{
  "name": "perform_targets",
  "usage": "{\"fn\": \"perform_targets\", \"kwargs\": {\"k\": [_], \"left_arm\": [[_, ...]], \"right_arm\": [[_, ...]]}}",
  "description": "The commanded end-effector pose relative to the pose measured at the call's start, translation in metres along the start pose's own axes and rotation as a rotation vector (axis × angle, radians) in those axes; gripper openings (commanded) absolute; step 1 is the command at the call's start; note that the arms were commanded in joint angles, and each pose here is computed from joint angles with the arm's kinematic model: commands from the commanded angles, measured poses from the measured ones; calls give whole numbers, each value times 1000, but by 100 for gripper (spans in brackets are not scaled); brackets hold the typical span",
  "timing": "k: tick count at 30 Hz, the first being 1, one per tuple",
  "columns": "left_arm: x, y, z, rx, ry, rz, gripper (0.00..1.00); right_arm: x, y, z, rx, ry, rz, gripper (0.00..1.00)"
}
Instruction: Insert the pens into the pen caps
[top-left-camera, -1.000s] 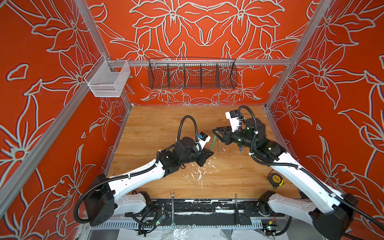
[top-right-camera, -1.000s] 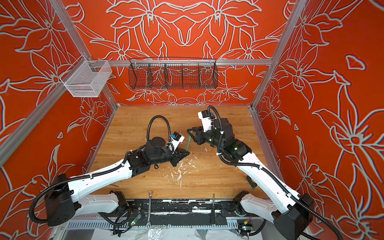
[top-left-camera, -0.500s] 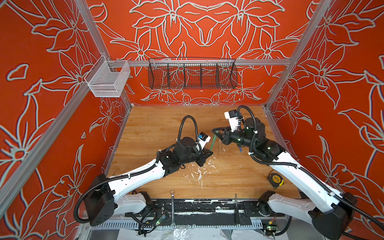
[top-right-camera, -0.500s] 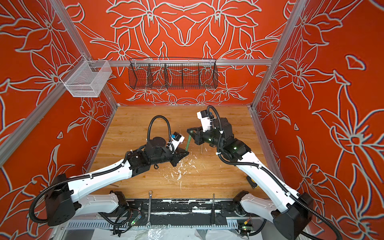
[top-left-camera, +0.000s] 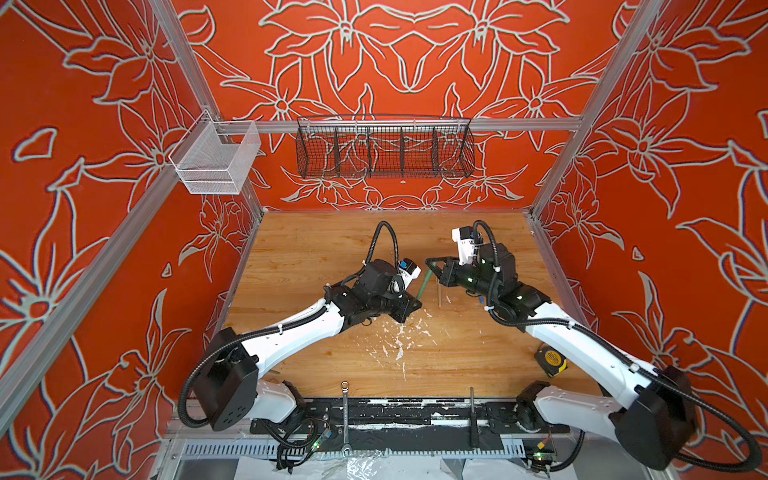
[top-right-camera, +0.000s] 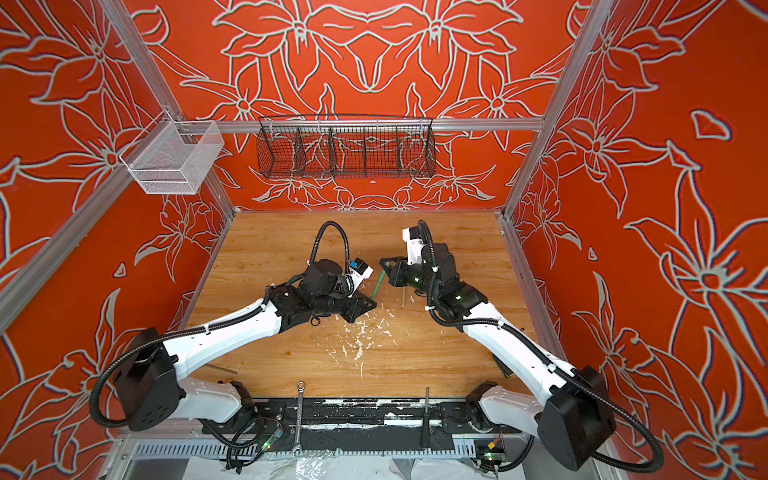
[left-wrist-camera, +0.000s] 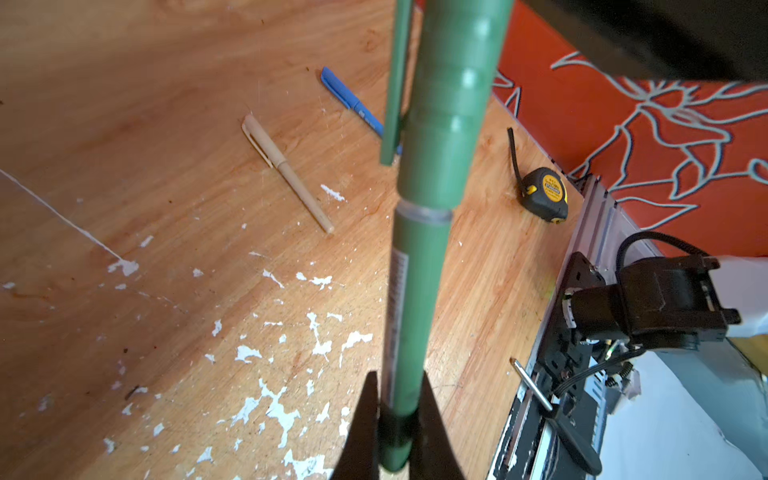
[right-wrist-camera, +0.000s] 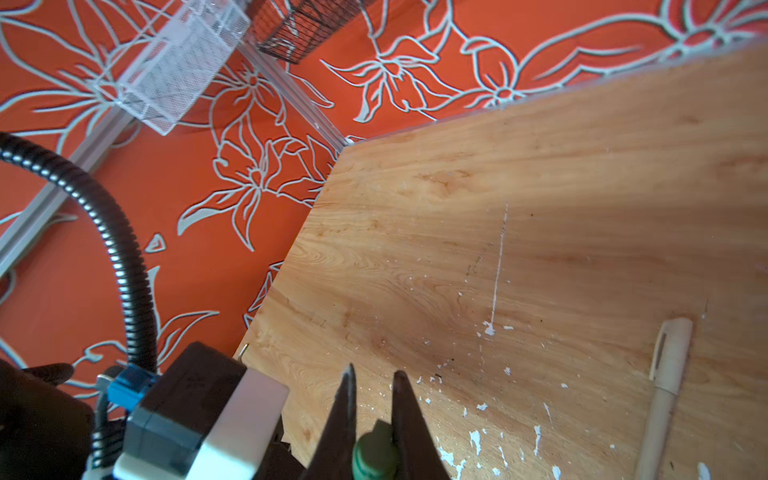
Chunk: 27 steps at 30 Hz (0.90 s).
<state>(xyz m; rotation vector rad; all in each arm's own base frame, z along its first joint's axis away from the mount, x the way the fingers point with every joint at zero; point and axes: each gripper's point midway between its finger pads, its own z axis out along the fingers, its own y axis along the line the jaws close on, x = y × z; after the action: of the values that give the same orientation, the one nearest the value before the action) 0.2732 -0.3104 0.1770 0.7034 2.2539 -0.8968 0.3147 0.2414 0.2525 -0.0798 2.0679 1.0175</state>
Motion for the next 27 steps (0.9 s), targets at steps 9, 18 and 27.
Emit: {"fn": "perform_targets", "kwargs": {"k": [9, 18, 27], "left_arm": [[-104, 45, 8, -22, -312, -99, 0], [-120, 67, 8, -64, -341, -102, 0], [-139, 90, 13, -97, -342, -97, 0]], "right_arm": [[123, -45, 18, 85, 329, 285, 0], [155, -51, 24, 131, 410, 313, 0], [185, -53, 18, 219, 490, 254, 0]]}}
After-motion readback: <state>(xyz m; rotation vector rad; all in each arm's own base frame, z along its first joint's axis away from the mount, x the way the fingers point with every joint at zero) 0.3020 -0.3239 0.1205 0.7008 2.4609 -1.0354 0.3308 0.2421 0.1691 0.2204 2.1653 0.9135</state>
